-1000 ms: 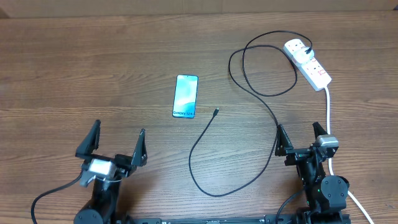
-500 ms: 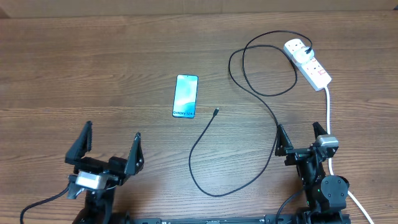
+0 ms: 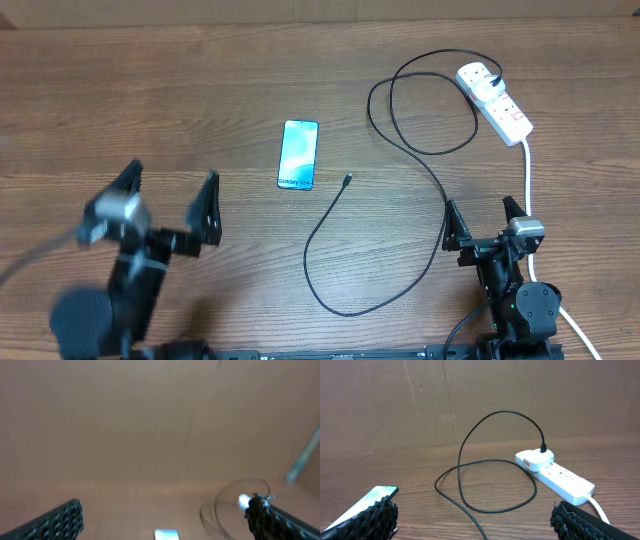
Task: Plug charger to phone and switch on socket
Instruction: 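Raise the left gripper and move it toward the phone, then position the open left gripper above the phone's top edge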
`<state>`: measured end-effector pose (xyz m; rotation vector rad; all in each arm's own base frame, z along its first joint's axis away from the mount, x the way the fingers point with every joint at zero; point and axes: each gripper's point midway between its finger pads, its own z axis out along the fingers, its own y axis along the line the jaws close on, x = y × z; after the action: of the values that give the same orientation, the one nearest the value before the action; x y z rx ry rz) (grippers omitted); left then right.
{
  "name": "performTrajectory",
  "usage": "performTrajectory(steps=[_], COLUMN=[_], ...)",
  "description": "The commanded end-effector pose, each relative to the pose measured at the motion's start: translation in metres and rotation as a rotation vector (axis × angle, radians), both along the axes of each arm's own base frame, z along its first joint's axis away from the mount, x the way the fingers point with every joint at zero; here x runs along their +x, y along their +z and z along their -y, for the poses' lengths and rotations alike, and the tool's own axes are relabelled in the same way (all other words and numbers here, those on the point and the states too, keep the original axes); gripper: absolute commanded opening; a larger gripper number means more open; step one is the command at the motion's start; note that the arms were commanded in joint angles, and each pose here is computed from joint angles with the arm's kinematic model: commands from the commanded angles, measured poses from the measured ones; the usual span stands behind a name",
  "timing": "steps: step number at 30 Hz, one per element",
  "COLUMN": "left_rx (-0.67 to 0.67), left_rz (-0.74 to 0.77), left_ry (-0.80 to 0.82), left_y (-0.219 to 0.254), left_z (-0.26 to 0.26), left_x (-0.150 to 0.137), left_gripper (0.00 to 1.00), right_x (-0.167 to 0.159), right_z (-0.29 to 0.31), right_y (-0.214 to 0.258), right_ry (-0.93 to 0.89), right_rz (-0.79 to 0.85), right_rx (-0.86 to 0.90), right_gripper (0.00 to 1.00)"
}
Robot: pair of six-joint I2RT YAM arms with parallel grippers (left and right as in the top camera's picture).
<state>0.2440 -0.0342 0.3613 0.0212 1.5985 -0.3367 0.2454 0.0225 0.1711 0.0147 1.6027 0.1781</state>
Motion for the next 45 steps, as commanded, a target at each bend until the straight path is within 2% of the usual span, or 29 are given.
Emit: performTrajectory(steps=[1, 3, 6, 11, 15, 22, 25, 28, 33, 38, 45], left_rx=[0.014, -0.013, -0.025, -0.113, -0.124, 0.092, 0.127, 0.092, 0.079, 0.069, 0.231], left_rz=[-0.099, -0.17, -0.191, -0.27, -0.414, -0.716, -0.756, -0.811, -0.915, -1.027, -1.177], left_ry=[-0.084, -0.213, -0.369, -0.407, -0.352, -0.071, -0.1, -0.196, -0.207, -0.101, 0.108], left_y=[0.022, 0.025, 0.027, 0.022, 0.014, -0.006, -0.01, -0.021, -0.046, -0.065, -0.077], left_z=[0.012, 0.032, 0.054, 0.061, 0.058, 0.038, 0.053, 0.076, 0.083, 0.078, 0.071], left_x=[0.014, 0.019, 0.02, 0.034, 0.042, 0.063, 0.071, 0.071, 0.077, 0.078, 0.084], left_gripper=[1.0, 1.0, 1.0, 1.0, 1.0, 1.0, 1.0, 1.0, 1.0, 1.0, 1.0], right_x=[0.0, 0.0, 0.0, 0.0, 0.0, 0.0, 0.0, 0.0, 0.0, 0.0, 0.0], right_z=[0.001, 0.001, 0.001, 0.001, 0.001, 0.001, 0.001, 0.001, 0.001, 0.001, 0.001], right_y=[-0.001, -0.001, -0.001, -0.001, -0.001, -0.001, -0.001, -0.001, -0.001, -0.001, -0.001], right_ry=[-0.005, -0.005, -0.005, -0.005, -0.005, -0.005, -0.005, -0.005, -0.005, -0.005, -0.005], right_rz=[0.005, 0.005, 0.005, 0.005, 0.005, 0.005, 0.005, 0.005, 0.005, 0.005, 0.005], right_rx=[0.004, 0.004, 0.004, 0.004, 0.004, 0.004, 0.004, 0.004, 0.004, 0.004, 0.004], right_gripper=[1.0, 1.0, 1.0, 1.0, 1.0, 1.0, 1.0, 1.0, 1.0, 1.0, 1.0])
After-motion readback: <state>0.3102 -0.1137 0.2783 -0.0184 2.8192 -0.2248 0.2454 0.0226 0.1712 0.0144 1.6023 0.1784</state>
